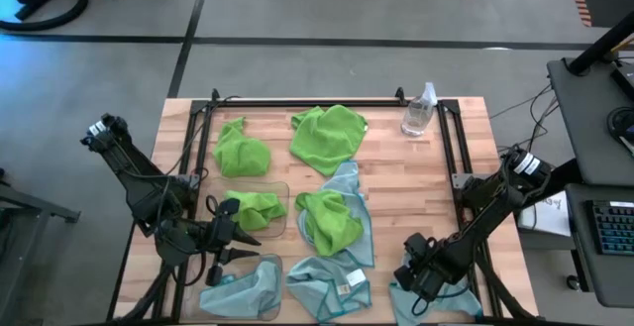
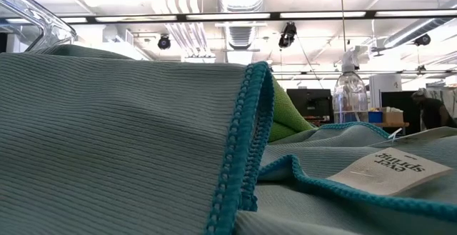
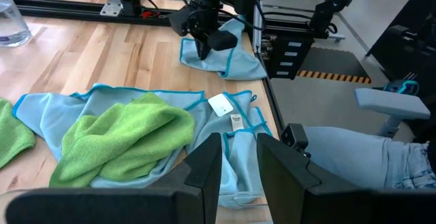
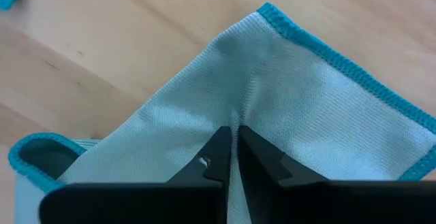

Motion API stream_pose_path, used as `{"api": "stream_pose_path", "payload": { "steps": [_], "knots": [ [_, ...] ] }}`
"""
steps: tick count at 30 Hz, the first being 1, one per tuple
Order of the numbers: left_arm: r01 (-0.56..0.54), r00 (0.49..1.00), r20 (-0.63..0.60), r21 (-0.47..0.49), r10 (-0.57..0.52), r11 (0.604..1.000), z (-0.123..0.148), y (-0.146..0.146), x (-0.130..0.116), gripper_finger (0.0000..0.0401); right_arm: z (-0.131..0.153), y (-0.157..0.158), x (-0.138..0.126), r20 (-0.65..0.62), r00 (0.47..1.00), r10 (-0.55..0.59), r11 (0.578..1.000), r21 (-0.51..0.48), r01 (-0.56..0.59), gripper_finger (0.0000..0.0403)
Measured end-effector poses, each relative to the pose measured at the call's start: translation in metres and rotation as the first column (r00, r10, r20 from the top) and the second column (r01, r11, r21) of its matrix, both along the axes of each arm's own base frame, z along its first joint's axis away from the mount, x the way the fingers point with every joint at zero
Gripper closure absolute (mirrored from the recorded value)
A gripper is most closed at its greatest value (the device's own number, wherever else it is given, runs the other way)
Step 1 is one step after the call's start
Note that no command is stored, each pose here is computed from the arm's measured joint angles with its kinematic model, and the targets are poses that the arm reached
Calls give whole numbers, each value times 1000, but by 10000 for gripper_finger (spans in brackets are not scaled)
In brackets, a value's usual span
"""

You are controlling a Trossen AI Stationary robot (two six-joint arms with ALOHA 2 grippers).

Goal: Sort microfiber towel by color & place in baskets
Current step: Put the right blue microfiber cloth into the bottom transparent bin

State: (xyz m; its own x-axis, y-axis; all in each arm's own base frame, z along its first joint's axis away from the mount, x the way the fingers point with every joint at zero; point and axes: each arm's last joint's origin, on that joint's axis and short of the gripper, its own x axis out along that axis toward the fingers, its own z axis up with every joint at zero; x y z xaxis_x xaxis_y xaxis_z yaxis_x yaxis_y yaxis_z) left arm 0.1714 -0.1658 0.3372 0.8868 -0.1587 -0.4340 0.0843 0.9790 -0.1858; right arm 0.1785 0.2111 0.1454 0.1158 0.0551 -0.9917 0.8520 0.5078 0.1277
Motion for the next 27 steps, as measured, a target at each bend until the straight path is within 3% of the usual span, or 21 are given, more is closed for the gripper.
{"api": "stream_pose_path", "payload": {
  "steps": [13,18,22,27],
  "knots": [
    [1,1000,0,0,-1,1000,0,0,0,322,0,0,0,8,1000,2,1000,-9,-2,394],
    [0,1000,0,0,0,1000,0,0,0,322,12,2,9,143,989,41,997,-78,-30,394],
    [0,1000,1,-1,0,1000,0,0,0,322,37,7,23,306,944,121,985,-157,-76,394],
    [-1,1000,1,0,1,1000,0,0,0,322,79,14,43,495,832,250,942,-324,-90,394]
  ]
}}
